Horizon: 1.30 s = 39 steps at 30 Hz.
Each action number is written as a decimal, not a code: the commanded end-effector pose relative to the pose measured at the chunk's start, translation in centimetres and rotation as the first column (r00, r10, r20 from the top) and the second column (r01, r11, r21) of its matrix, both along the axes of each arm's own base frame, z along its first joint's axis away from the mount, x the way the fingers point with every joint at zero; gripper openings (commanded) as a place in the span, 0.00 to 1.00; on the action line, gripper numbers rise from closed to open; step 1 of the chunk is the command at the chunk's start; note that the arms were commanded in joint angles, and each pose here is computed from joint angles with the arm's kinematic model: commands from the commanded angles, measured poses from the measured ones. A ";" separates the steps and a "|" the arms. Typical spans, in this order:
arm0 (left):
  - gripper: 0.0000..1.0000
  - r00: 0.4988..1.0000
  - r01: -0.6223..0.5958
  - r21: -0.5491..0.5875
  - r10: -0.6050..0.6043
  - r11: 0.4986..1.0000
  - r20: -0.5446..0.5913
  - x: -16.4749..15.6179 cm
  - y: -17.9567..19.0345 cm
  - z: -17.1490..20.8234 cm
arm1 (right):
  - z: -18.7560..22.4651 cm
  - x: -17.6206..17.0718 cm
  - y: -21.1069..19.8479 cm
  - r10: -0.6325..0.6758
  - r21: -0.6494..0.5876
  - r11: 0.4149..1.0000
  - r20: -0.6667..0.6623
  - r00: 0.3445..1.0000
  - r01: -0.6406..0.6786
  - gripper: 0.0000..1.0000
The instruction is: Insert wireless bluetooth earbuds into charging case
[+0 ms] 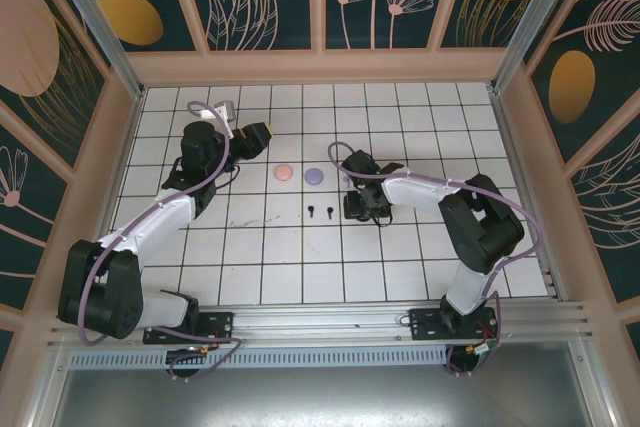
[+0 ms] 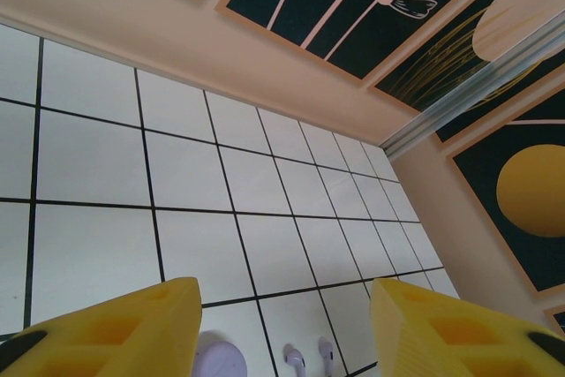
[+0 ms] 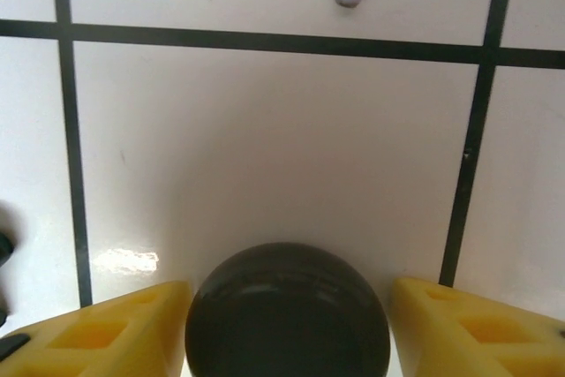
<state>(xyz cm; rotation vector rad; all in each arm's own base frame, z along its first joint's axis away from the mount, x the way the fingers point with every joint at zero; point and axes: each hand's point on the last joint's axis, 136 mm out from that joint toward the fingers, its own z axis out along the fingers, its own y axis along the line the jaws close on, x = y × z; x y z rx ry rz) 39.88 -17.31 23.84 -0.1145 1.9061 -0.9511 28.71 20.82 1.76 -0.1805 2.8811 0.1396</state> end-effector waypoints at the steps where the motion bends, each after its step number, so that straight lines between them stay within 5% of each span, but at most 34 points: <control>1: 0.53 1.000 0.005 -0.005 -0.005 1.000 0.019 0.1 -0.1 0.2 | -0.1 0.1 0.3 -0.007 -0.009 1.000 0.001 1.000 0.007 0.58; 8: 0.53 1.000 0.024 -0.017 -0.024 1.000 0.020 0.0 -0.5 0.0 | -0.8 0.1 0.2 -0.006 -0.020 1.000 -0.008 1.000 0.006 0.54; 14: 0.52 0.999 0.043 -0.028 -0.043 0.999 -0.003 -0.3 -0.8 -1.0 | -0.2 0.2 0.6 -0.013 0.008 1.000 0.004 1.000 0.013 0.41; 23: 0.47 0.986 0.166 -0.086 -0.164 0.982 0.034 -2.5 -2.9 -2.6 | 8.1 1.8 2.5 -0.129 0.252 0.964 0.150 0.980 0.088 0.37; 30: 0.47 0.932 0.343 -0.098 -0.325 0.934 0.162 -5.8 -7.2 -2.0 | 16.4 4.2 4.8 -0.292 0.504 0.850 0.213 0.932 0.151 0.37; 39: 0.44 0.871 0.456 -0.173 -0.398 0.873 0.288 -8.4 -10.1 -1.0 | 21.8 6.1 6.2 -0.520 0.749 0.600 0.099 0.848 0.281 0.37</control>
